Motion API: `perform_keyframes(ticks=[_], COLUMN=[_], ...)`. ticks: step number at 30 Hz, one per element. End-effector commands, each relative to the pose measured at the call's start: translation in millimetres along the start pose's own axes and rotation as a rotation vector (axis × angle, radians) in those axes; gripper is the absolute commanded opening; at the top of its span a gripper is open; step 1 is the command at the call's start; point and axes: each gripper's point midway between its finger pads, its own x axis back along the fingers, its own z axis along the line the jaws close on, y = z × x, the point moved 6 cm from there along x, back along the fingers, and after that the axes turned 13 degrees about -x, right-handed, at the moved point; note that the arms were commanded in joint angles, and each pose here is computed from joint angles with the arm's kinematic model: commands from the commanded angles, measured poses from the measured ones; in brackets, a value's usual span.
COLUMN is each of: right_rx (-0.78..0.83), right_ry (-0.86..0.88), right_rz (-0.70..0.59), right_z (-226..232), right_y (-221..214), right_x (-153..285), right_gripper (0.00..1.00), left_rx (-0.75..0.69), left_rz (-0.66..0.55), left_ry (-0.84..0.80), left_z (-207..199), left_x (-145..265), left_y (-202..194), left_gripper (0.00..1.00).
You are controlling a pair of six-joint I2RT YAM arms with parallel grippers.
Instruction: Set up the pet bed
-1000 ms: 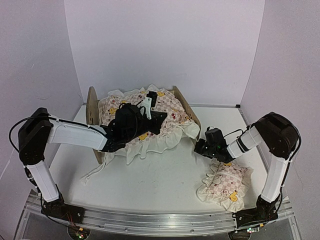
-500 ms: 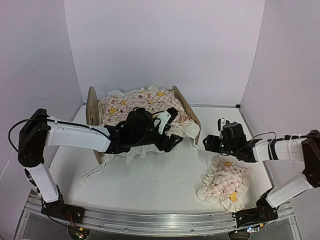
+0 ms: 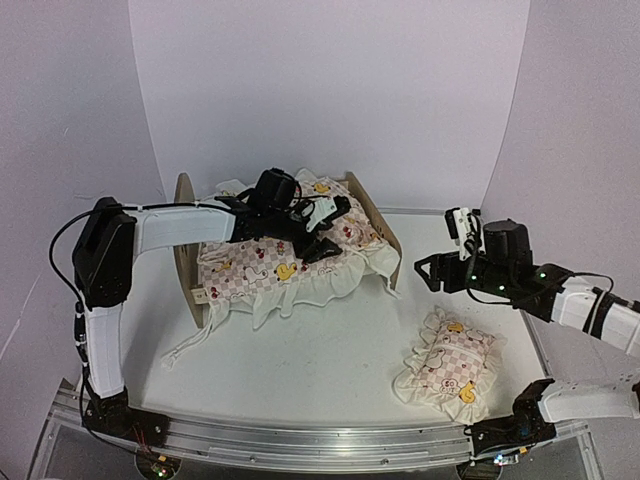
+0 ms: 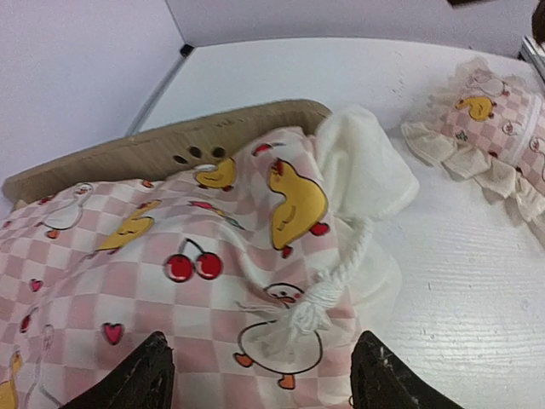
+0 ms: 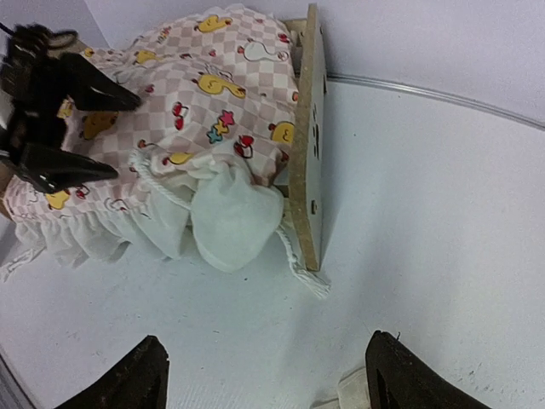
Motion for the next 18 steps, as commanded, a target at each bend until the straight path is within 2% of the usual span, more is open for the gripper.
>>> perform_keyframes(ticks=[1, 4, 7, 9, 12, 16, 18], right_rx=[0.047, 0.051, 0.056, 0.063, 0.072, 0.074, 0.072], right_ry=[0.095, 0.106, 0.111, 0.105, 0.099, 0.109, 0.116], right_rz=[-0.058, -0.074, -0.098, -0.114, -0.114, -0.085, -0.075], right_z=[19, 23, 26, 26, 26, 27, 28], right_y=[24, 29, 37, 40, 42, 40, 39], right_x=[31, 43, 51, 54, 53, 46, 43], right_gripper=[0.80, 0.80, 0.78, 0.77, 0.76, 0.74, 0.72], left_rx=[-0.115, -0.105, -0.078, -0.065, -0.074, -0.079, -0.070], left_rz=[-0.057, -0.058, -0.031, -0.037, -0.047, -0.050, -0.060], left_ry=[-0.086, -0.086, -0.059, -0.042, -0.015, -0.005, -0.016], left_z=[-2, 1, 5, 5, -2, -14, -20], left_x=[-8, -18, -23, -17, -6, 8, 12], left_y=[13, 12, 9, 14, 23, 37, 42], left_gripper=[0.69, 0.58, 0.38, 0.27, 0.21, 0.18, 0.11])
